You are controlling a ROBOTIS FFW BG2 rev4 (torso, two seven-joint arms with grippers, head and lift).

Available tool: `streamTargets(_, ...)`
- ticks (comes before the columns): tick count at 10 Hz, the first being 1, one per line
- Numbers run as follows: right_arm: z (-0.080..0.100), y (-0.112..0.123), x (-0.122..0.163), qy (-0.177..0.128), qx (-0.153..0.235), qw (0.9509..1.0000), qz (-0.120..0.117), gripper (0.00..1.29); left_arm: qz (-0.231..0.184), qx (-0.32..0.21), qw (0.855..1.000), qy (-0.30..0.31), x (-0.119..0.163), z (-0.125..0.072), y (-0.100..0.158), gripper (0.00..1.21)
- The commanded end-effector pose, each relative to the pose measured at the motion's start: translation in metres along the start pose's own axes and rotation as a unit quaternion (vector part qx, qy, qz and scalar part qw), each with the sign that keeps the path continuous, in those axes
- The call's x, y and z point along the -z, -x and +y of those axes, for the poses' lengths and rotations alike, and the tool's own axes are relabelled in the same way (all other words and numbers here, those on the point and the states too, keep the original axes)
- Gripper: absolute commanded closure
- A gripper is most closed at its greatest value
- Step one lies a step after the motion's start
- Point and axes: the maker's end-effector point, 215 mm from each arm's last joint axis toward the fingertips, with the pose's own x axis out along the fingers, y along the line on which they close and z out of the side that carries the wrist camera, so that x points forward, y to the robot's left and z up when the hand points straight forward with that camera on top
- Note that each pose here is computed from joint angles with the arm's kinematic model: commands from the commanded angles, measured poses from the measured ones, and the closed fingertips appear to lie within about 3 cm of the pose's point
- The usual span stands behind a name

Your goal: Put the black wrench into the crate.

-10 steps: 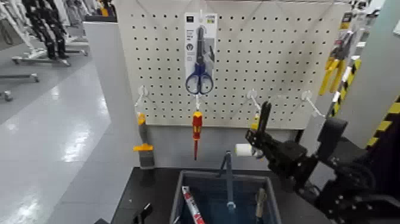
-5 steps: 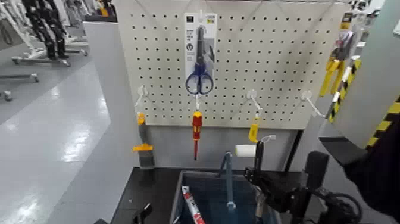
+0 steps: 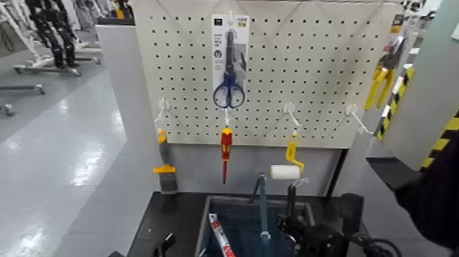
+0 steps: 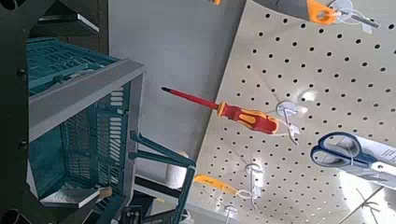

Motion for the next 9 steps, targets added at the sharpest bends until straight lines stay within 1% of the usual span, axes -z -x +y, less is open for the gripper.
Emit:
streamTargets(1, -0.004, 0.0, 0.011, -0.02, 0.003, 0.9997, 0.012, 0.34, 0.0, 0.0, 1.0, 0.0, 0.0, 0.0, 0.0, 0.09)
streamTargets(2, -0.005, 0.001, 0.009, -0.022, 0.003, 0.9997, 0.007, 0.0, 0.0, 0.0, 1.0, 0.0, 0.0, 0.0, 0.0, 0.09)
streamTargets(3, -0.004, 0.001, 0.005, -0.019, 0.002, 0.9998, 0.001, 0.0, -0.001, -0.001, 1.0, -0.001, -0.001, 0.001, 0.0, 0.09)
streamTargets(7, -0.002, 0.001, 0.0, -0.014, -0.001, 0.9999, -0.007, 0.0, 0.0, -0.001, 1.0, 0.0, 0.0, 0.001, 0.0, 0.09)
streamTargets(8, -0.003, 0.002, -0.006, -0.007, 0.001, 0.9998, -0.019, 0.0, 0.0, -0.001, 1.0, 0.0, -0.001, 0.002, 0.0, 0.09)
streamTargets(9, -0.01, 0.007, -0.015, 0.016, 0.019, 0.9991, -0.034, 0.0, -0.001, -0.001, 1.0, -0.001, -0.001, 0.001, 0.0, 0.09)
